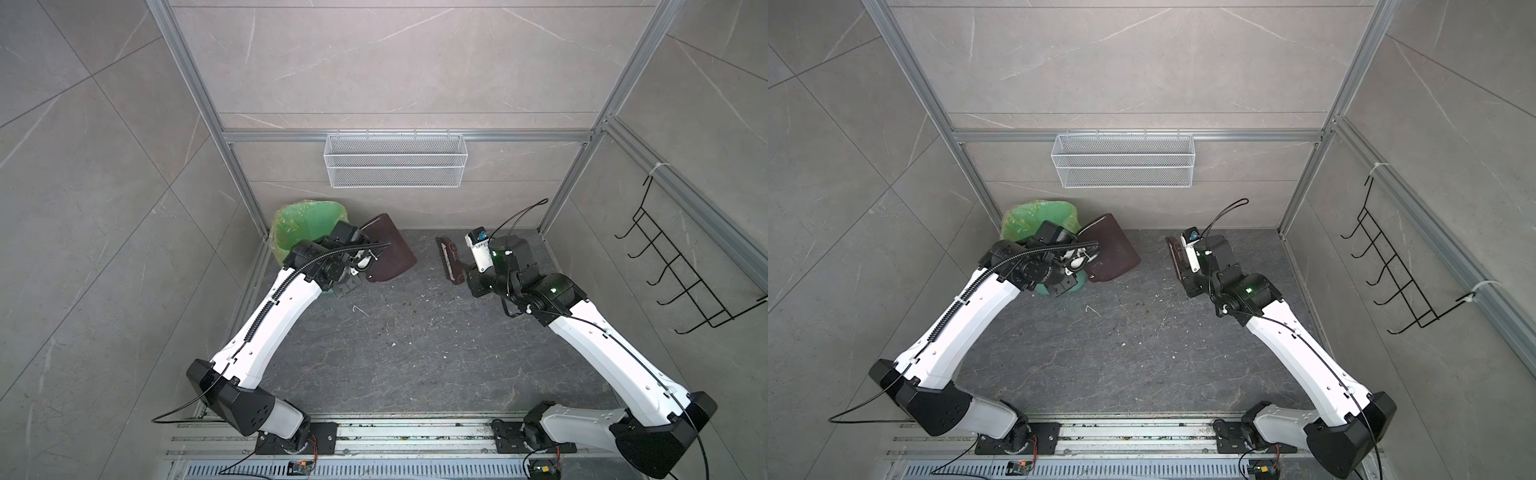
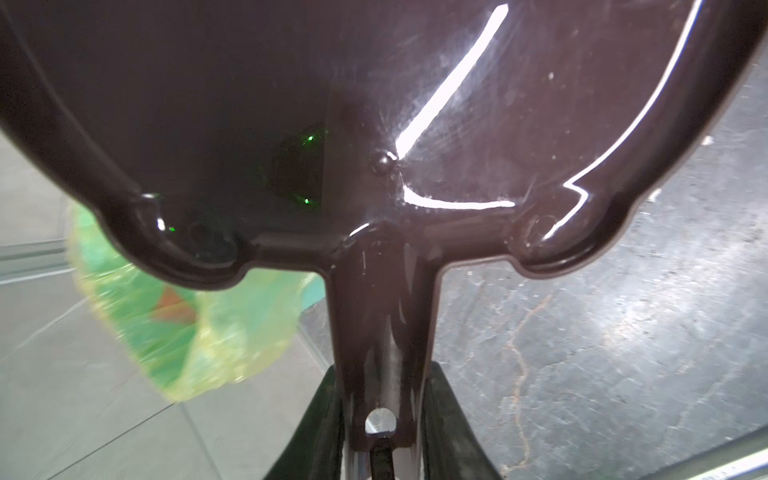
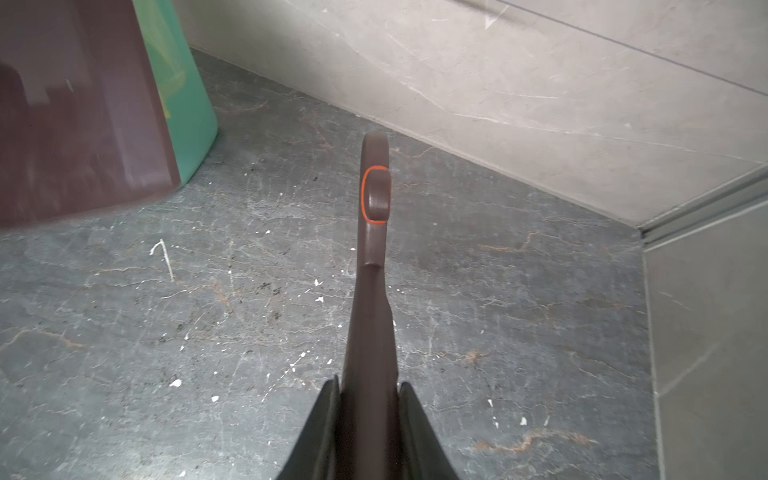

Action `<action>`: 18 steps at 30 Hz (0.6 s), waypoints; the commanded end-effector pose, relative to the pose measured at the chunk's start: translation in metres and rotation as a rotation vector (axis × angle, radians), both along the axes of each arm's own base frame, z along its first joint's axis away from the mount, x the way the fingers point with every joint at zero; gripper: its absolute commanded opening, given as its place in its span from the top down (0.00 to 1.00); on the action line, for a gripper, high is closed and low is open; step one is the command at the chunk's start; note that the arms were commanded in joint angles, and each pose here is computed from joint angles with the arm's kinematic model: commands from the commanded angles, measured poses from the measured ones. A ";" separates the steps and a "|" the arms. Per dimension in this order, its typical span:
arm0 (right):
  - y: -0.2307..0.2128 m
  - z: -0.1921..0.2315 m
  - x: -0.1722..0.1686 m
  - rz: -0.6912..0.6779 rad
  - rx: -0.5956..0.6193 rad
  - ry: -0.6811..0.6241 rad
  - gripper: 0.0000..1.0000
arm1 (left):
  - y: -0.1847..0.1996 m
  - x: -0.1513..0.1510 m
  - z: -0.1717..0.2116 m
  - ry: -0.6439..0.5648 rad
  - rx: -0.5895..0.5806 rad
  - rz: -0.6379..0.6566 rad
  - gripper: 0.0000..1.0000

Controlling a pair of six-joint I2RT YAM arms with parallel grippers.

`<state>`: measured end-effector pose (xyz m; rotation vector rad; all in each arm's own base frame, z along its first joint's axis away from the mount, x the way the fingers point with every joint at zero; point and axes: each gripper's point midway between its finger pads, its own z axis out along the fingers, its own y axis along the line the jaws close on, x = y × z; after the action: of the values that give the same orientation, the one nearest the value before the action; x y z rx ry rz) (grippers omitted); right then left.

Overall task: Sweep away the paper scraps from the table
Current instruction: 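Lower the dustpan beside the bin while the right gripper moves the broom out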

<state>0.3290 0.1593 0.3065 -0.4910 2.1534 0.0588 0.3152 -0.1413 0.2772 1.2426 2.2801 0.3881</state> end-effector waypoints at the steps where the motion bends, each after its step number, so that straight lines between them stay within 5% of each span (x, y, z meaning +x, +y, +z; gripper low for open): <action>1: -0.016 0.021 -0.002 -0.042 -0.037 -0.071 1.00 | -0.026 0.004 -0.009 -0.003 -0.118 0.001 1.00; 18: -0.033 -0.002 -0.005 -0.077 -0.143 -0.042 1.00 | -0.108 0.011 -0.159 0.226 -0.068 -0.042 1.00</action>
<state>0.3250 0.1351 0.3019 -0.4977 2.1597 -0.1038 0.3173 -0.2285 0.1138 1.4226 2.4635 0.2155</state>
